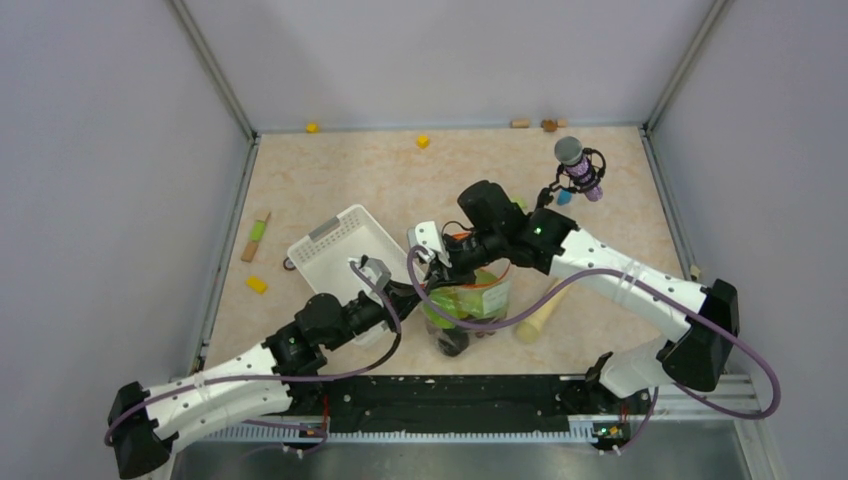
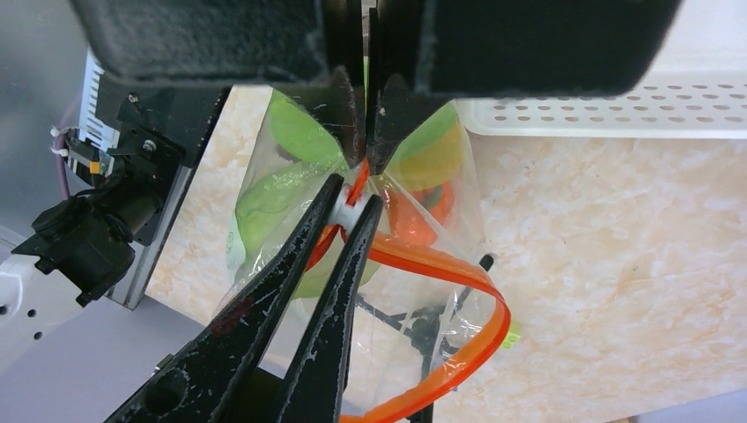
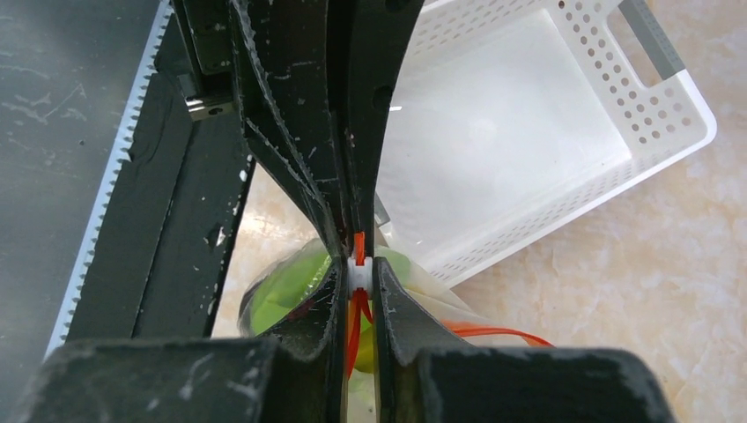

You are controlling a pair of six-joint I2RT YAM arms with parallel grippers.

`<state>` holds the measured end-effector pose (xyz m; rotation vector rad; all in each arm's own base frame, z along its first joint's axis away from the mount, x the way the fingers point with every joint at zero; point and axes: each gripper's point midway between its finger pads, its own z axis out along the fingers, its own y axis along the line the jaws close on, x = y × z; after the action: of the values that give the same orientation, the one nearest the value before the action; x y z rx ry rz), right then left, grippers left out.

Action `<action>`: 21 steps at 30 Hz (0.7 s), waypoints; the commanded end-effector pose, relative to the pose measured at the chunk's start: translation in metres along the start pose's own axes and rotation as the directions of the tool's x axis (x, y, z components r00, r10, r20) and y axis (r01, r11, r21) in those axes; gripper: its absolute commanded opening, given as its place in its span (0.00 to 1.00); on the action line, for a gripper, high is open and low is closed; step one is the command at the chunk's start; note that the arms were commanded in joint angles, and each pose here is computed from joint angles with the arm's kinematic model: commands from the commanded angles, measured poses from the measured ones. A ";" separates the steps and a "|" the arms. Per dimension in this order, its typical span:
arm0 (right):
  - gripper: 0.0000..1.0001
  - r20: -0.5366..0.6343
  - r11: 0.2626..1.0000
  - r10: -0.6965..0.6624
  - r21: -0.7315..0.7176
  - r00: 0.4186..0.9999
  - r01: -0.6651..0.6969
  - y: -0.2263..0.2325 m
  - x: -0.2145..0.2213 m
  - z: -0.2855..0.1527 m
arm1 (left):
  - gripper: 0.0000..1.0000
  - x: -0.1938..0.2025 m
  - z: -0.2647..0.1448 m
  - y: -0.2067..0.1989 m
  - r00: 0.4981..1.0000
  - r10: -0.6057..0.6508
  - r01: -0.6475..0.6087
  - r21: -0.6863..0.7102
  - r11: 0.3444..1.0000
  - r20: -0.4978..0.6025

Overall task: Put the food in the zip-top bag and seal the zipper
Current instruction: Zip the zipper food storage bag at the center of the board.

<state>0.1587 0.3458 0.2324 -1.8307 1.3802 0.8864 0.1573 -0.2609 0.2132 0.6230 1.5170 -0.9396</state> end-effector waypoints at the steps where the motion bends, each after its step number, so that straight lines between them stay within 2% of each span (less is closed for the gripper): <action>1: 0.00 -0.084 0.996 -0.016 0.088 0.996 0.024 -0.016 0.005 -0.014 | 0.00 -0.024 -0.007 0.005 0.993 -0.033 0.037 -0.034 0.999 0.115; 10: 0.00 -0.140 0.981 0.000 0.193 0.990 0.027 -0.031 0.016 -0.033 | 0.00 -0.017 -0.012 0.014 0.993 -0.050 0.059 -0.080 0.995 0.108; 21: 0.00 -0.150 0.939 0.100 0.341 0.984 -0.044 -0.061 0.035 -0.070 | 0.00 -0.008 -0.016 0.026 0.993 -0.069 0.083 -0.144 0.986 0.100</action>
<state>0.1986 0.3194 0.2238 -1.7535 1.5349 0.7048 0.1648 -0.2412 0.2168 0.4739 1.5121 -0.9204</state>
